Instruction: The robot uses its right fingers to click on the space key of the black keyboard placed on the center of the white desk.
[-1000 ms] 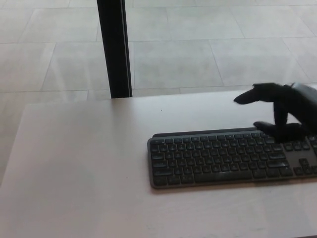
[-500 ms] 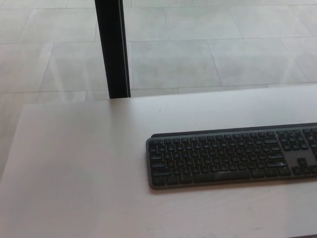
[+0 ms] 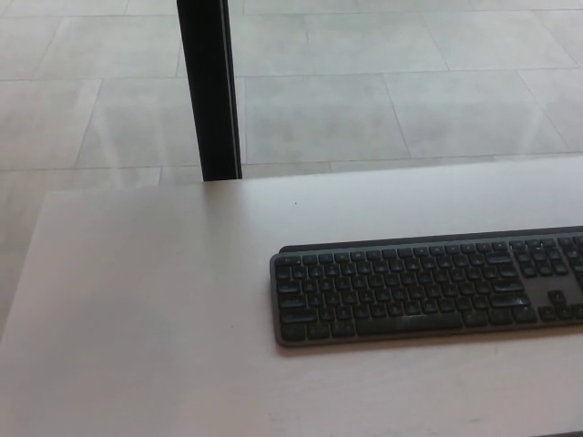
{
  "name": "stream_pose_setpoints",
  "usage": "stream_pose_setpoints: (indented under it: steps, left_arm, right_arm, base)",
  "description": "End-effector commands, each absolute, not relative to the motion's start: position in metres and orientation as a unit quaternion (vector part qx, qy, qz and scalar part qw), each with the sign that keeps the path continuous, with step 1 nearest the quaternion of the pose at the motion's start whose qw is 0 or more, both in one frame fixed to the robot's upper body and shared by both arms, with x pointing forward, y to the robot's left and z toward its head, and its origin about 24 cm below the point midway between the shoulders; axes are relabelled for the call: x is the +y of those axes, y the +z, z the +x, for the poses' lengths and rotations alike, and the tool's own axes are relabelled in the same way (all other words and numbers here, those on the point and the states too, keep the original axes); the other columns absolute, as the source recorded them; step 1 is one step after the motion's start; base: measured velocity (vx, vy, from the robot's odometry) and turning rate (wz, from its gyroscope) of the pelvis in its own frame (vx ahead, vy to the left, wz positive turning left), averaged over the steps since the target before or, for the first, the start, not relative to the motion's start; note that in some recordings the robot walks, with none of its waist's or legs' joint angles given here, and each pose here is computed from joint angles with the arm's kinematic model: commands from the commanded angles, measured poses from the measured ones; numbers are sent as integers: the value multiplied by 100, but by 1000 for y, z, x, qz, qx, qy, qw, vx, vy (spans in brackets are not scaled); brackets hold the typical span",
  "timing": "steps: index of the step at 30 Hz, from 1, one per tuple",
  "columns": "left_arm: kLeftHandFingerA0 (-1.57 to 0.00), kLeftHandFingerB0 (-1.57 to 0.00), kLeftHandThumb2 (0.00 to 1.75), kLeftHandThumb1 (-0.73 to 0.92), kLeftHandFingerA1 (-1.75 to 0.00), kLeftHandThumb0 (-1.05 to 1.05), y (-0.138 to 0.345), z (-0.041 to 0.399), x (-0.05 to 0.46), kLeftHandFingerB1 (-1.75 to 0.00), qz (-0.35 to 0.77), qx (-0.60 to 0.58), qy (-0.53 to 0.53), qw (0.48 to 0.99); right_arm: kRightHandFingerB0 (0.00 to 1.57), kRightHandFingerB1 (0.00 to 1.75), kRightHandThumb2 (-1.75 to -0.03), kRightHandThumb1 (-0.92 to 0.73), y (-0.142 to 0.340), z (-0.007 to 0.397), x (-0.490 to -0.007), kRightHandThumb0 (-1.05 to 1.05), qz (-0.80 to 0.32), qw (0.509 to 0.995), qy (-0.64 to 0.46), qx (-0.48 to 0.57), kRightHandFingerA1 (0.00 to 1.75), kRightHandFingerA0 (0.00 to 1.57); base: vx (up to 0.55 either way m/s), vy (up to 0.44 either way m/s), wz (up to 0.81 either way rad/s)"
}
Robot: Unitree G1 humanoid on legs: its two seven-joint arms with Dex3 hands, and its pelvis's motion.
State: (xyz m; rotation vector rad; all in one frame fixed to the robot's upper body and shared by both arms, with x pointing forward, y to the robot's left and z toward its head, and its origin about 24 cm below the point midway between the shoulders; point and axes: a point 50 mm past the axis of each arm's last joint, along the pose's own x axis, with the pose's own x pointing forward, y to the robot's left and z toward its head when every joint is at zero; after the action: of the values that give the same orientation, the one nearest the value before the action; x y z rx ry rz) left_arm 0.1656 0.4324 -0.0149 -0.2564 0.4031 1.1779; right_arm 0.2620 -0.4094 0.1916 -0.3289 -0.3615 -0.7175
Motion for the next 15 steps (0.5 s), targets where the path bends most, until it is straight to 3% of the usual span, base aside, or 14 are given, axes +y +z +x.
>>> stream_pose_setpoints:
  steps: [1, 5, 6, 7, 10, 11, 12, 13, 14, 15]
  left_arm:
    - [-80, -74, 55, 51, -78, -43, -13, 152, 440, -59, -119, 178, 563, 798]
    - [-79, -73, 55, 51, -80, -46, -14, 152, 440, -60, -117, 183, 559, 801]
    - [-79, -73, 55, 51, -79, -47, -14, 151, 440, -60, -115, 185, 557, 801]
    - [-78, -74, 56, 52, -81, -48, -14, 151, 440, -60, -114, 186, 555, 803]
    - [-78, -65, 56, 53, -76, -48, -14, 152, 441, -56, -120, 186, 555, 802]
    - [-79, -62, 56, 51, -77, -50, -14, 153, 441, -56, -123, 187, 555, 801]
    - [-79, -60, 58, 51, -76, -53, -14, 152, 441, -55, -124, 189, 556, 800]
    - [-75, -63, 57, 57, -73, -51, -14, 152, 441, -58, -124, 190, 555, 800]
    - [-73, -64, 57, 59, -74, -51, -14, 152, 441, -59, -124, 189, 551, 803]
    - [-73, -64, 57, 59, -74, -51, -14, 152, 440, -59, -124, 188, 550, 804]
  right_arm:
    - [91, 125, -63, -63, 67, 167, -462, -56, 357, 652, -659, -110, 88, 91]
    - [94, 141, -69, -63, 46, 167, -456, -51, 367, 653, -659, -68, 66, 93]
    - [104, 121, -97, -47, 41, 170, -453, -56, 366, 654, -660, -54, 75, 86]
    - [68, 103, -65, -67, 38, 171, -451, -53, 373, 650, -660, -49, 64, 89]
    - [66, 99, -64, -71, 30, 171, -447, -54, 391, 640, -661, -37, 63, 82]
    - [76, 131, -65, -73, 26, 170, -446, -56, 390, 641, -660, -33, 62, 79]
    - [68, 115, -63, -74, 24, 169, -444, -57, 392, 644, -656, -31, 61, 74]
    - [45, 75, -63, -77, 21, 168, -442, -57, 394, 645, -654, -25, 57, 72]
    - [36, 63, -63, -77, 19, 168, -440, -57, 392, 649, -652, -15, 57, 73]
    - [36, 63, -63, -77, 18, 168, -440, -57, 389, 654, -649, -11, 57, 73]
  base:
    - [0, 0, 0]
    - [0, 0, 0]
    - [0, 0, 0]
    - [0, 0, 0]
    - [0, 0, 0]
    - [0, 0, 0]
    - [0, 0, 0]
    - [0, 0, 0]
    - [0, 0, 0]
    - [0, 0, 0]
